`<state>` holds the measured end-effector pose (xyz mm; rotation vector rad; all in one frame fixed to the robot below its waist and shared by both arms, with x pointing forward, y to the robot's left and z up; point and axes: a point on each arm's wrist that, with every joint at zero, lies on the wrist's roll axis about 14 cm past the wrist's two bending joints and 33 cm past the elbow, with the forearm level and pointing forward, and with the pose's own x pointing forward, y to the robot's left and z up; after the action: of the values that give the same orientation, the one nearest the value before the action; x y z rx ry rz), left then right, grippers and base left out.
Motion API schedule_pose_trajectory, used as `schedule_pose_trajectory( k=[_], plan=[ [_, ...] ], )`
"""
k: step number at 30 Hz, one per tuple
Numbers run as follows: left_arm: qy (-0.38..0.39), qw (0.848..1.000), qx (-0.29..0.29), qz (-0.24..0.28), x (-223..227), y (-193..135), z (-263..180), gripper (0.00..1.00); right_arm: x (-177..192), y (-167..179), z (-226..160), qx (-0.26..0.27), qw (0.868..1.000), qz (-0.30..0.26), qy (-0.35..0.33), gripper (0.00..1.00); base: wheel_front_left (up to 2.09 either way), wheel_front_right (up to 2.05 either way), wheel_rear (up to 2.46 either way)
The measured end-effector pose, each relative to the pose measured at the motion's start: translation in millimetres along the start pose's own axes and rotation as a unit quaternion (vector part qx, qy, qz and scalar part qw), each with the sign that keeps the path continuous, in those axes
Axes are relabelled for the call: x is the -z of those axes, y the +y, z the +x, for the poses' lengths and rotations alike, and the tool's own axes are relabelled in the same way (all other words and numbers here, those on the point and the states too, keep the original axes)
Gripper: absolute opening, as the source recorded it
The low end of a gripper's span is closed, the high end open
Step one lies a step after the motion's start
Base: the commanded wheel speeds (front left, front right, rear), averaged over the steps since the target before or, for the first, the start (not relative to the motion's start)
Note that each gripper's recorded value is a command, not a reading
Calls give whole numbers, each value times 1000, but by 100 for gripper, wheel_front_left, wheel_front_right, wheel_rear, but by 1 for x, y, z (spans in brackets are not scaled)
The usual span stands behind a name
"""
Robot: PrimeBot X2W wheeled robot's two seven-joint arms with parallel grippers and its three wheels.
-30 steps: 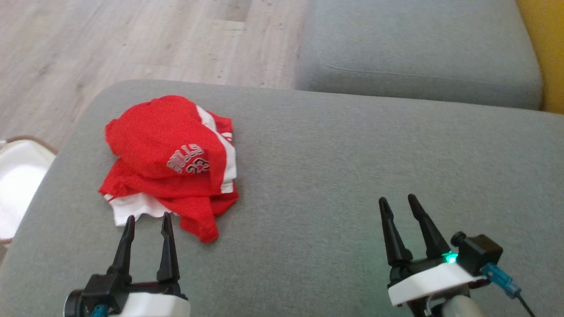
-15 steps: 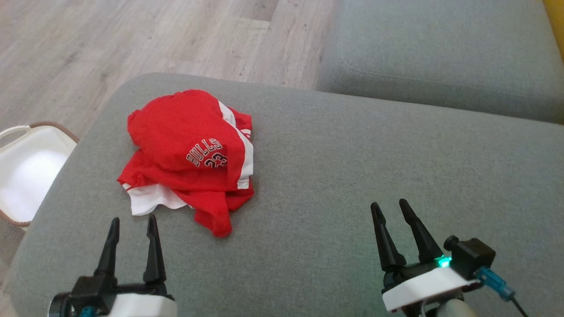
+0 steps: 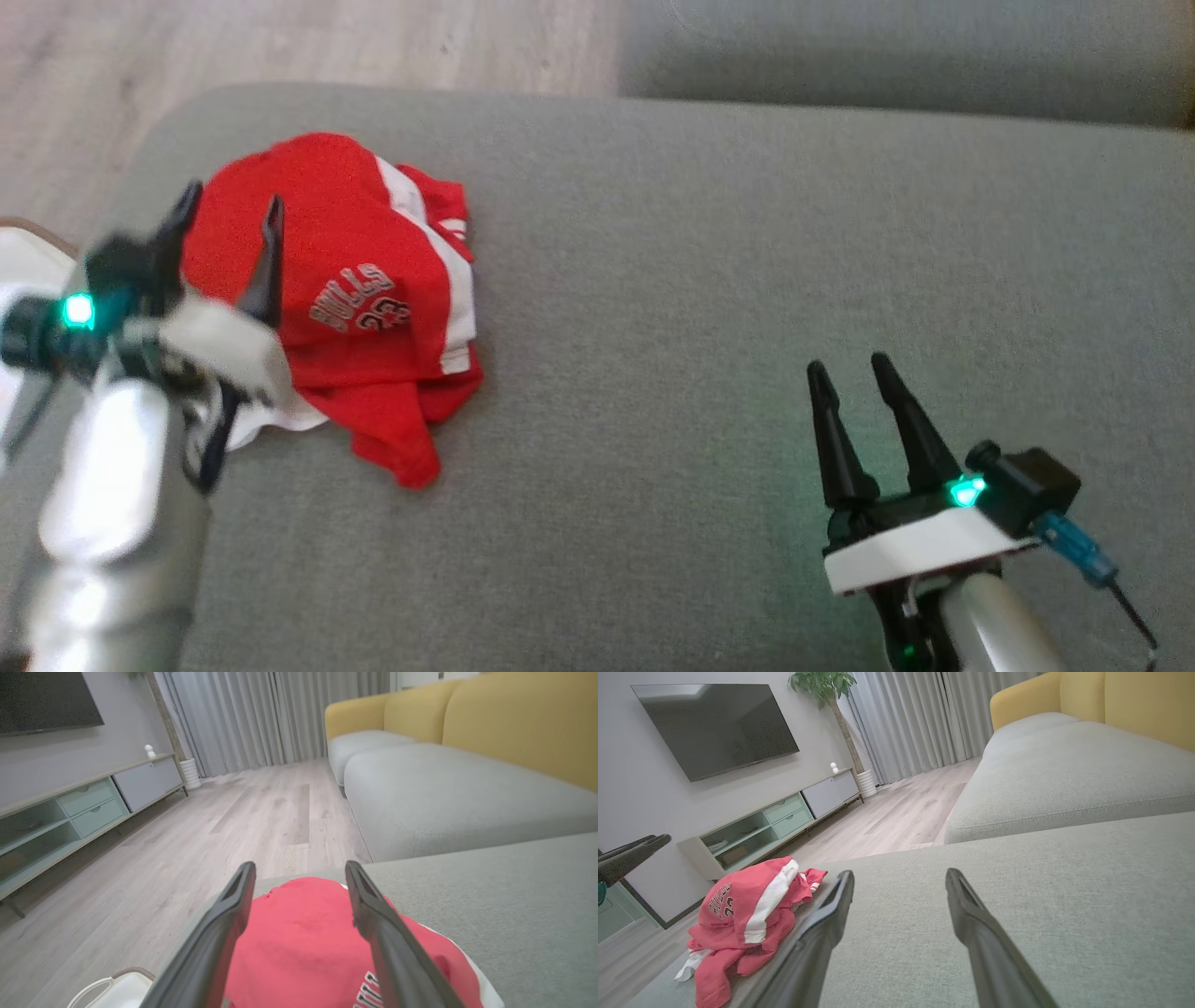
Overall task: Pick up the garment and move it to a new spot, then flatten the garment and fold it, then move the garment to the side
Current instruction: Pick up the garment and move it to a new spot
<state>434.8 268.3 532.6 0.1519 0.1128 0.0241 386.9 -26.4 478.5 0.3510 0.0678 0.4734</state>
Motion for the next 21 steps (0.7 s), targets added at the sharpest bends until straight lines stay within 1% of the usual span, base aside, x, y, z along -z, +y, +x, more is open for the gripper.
schedule_pose_trajectory(
  k=[3,5,8,12,15,19,20,21],
  plan=[
    [60,998,26,21,7,-8,29,100,0,-12,5,13,1000,1,-1,100,0,0,0],
    [107,993,42,29,20,-14,42,100,0,-19,7,21,1000,1,-2,100,0,0,0],
    [177,981,62,44,47,-22,54,100,0,-30,9,34,999,3,-4,100,0,0,0],
    [247,964,89,42,81,-39,59,100,2,-44,9,52,999,4,-3,100,0,0,0],
    [276,955,100,44,98,-45,61,100,5,-51,7,62,998,6,1,100,0,0,0],
    [292,950,106,40,106,-49,65,100,6,-57,5,70,998,6,3,100,0,0,0],
    [294,949,109,39,107,-50,65,43,6,-57,5,71,997,6,2,100,0,0,0],
    [294,949,111,35,107,-51,65,0,5,-58,5,71,997,6,1,100,0,0,0]
  ],
)
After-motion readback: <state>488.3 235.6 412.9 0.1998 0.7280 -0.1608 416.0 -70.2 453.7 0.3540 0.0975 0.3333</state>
